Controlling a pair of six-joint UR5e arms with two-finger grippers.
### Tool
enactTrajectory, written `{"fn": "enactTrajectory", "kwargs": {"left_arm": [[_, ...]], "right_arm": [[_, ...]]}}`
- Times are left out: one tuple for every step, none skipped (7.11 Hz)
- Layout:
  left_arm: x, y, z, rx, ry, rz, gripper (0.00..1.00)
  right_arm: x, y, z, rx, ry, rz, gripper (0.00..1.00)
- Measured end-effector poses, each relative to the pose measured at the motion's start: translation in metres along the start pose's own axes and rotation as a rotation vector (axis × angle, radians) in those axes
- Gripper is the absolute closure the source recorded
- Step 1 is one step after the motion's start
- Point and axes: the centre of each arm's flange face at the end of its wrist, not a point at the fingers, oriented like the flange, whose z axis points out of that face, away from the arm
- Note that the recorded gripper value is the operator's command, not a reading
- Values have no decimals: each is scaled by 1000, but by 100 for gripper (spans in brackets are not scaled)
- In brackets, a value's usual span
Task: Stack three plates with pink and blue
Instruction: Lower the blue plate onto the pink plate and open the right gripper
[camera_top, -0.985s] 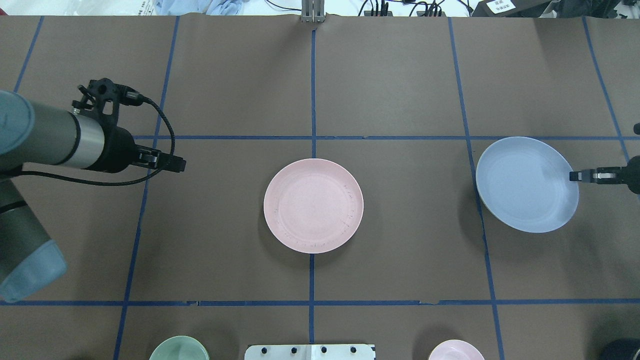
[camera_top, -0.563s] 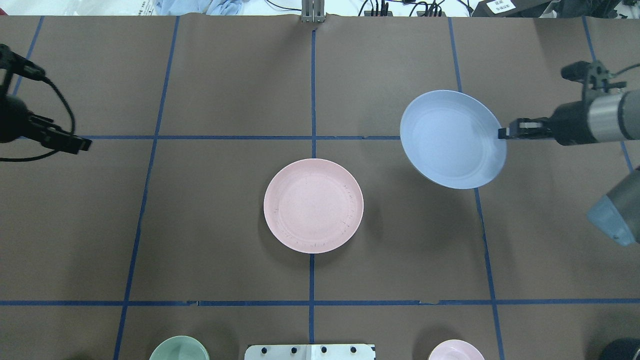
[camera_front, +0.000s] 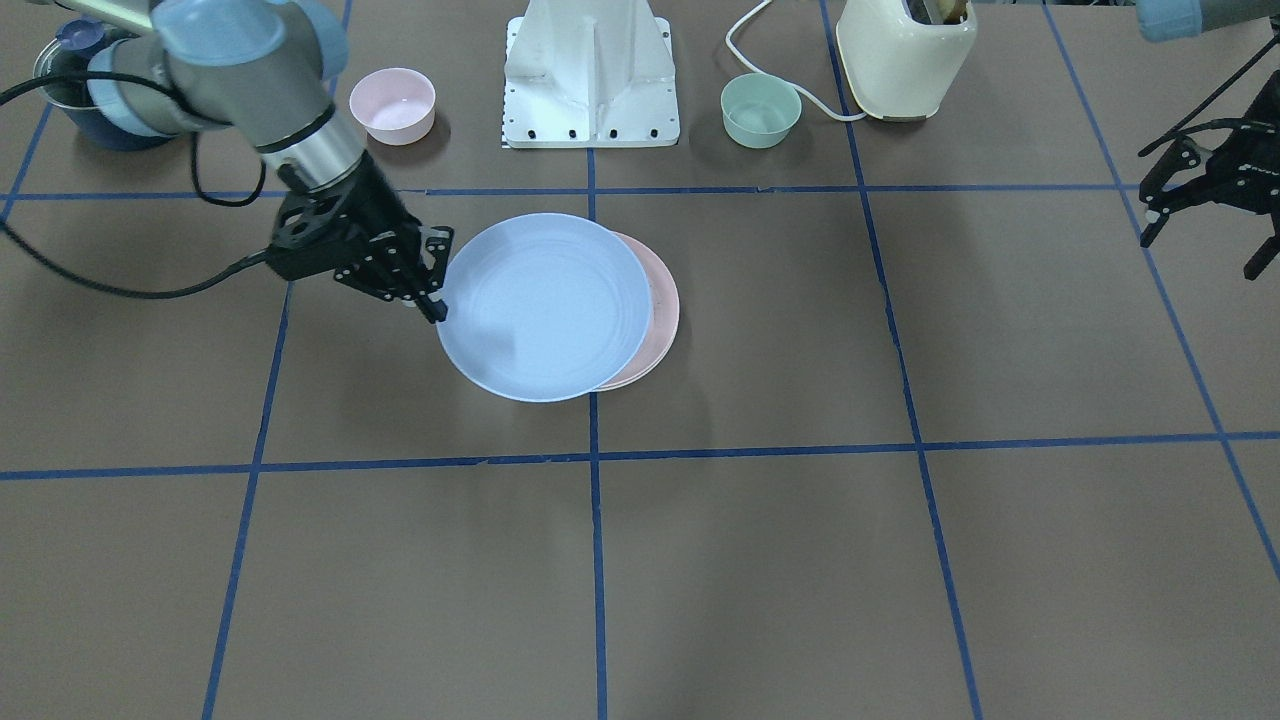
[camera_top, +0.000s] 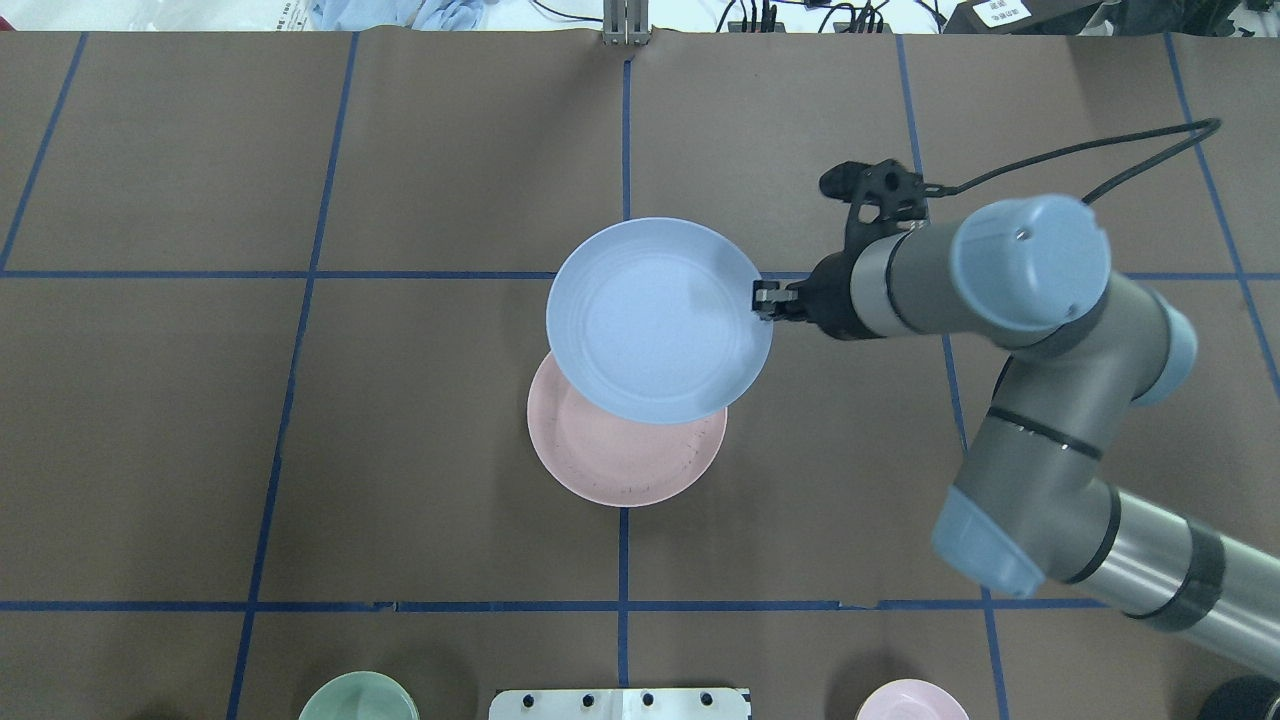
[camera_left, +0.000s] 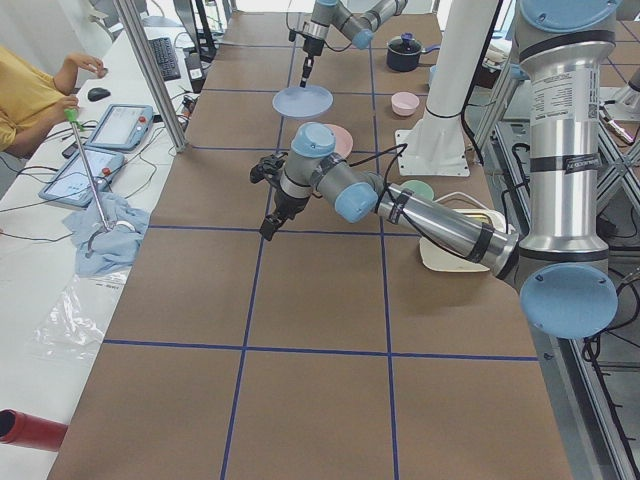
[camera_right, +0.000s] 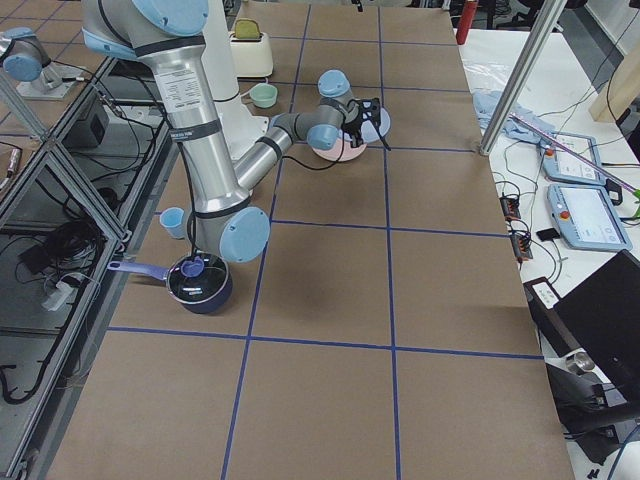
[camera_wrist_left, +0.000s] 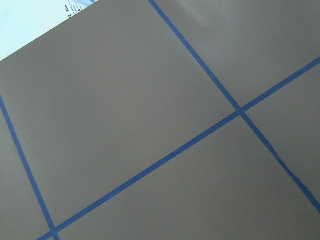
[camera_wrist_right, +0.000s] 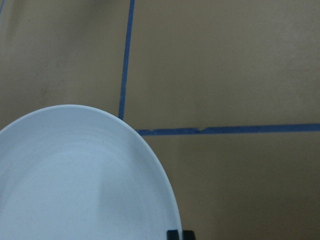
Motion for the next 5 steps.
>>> {"fn": "enactTrajectory", "kwargs": {"left_arm": [[-2,1,-1,-1,-1,1,0],[-2,3,0,-3,0,-1,0],[-2,6,0,-7,4,-3,0],[-2,8,0,-9,9,-5,0],[-2,8,0,-10,11,-7,0]], "right_arm": [[-16,28,14,4,18,-12,100],[-19,44,23,1,42,-21,100],[-18,52,28,-2,67,-26,100],[-17,57,32,-8,86,-28,100],[-17,63,35,-18,97,-32,23]]}}
